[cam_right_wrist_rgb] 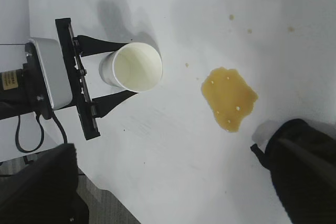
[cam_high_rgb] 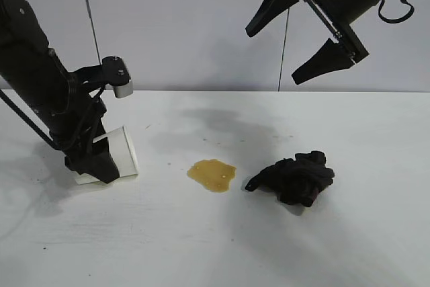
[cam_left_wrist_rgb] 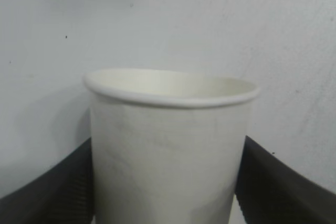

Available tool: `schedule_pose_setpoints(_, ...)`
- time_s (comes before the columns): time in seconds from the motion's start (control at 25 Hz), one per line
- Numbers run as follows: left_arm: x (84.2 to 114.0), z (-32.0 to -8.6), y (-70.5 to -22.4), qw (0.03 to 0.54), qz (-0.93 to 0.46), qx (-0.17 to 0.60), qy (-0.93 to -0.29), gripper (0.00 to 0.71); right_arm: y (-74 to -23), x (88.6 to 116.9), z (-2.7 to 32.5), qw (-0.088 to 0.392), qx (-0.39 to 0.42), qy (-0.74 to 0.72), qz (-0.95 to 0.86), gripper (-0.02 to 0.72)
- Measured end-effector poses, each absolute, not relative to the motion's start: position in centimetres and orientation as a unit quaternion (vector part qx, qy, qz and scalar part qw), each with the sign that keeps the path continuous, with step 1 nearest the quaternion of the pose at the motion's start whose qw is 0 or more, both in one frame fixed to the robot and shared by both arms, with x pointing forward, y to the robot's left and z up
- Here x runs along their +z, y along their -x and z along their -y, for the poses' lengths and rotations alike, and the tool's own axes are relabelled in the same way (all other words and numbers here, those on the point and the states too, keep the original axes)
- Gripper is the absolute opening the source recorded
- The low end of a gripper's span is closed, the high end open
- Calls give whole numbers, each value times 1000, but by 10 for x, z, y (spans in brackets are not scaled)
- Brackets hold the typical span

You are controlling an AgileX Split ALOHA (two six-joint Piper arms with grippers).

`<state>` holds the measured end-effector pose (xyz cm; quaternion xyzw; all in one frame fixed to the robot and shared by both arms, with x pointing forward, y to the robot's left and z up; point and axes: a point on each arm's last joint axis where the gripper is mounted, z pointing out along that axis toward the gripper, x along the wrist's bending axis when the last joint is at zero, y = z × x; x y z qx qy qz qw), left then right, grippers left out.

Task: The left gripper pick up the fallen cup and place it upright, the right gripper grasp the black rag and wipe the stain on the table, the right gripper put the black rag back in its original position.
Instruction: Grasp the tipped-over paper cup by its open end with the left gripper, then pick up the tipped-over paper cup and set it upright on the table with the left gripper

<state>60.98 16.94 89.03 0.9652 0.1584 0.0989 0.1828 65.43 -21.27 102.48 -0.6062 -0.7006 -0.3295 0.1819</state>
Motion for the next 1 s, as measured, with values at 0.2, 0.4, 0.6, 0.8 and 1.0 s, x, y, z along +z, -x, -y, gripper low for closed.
schedule_pose_setpoints(0.2,897,-169,-610,186,-154,108,-964,482,-654,1025,213,182,-329,606,701,694)
schedule_pose_setpoints(0.4,901,-166,-611,209,-180,103,-956,482,-654,1025,213,182,-329,606,701,694)
schedule_pose_setpoints(0.6,916,-157,-613,277,-226,102,-928,482,-654,1024,213,180,-327,606,703,694)
schedule_pose_setpoints(0.8,942,-155,-615,355,-239,111,-897,482,-654,1024,213,181,-326,605,703,694)
schedule_pose_setpoints(1.0,955,-180,-620,439,-278,66,-852,482,-653,1024,213,186,-323,604,705,694)
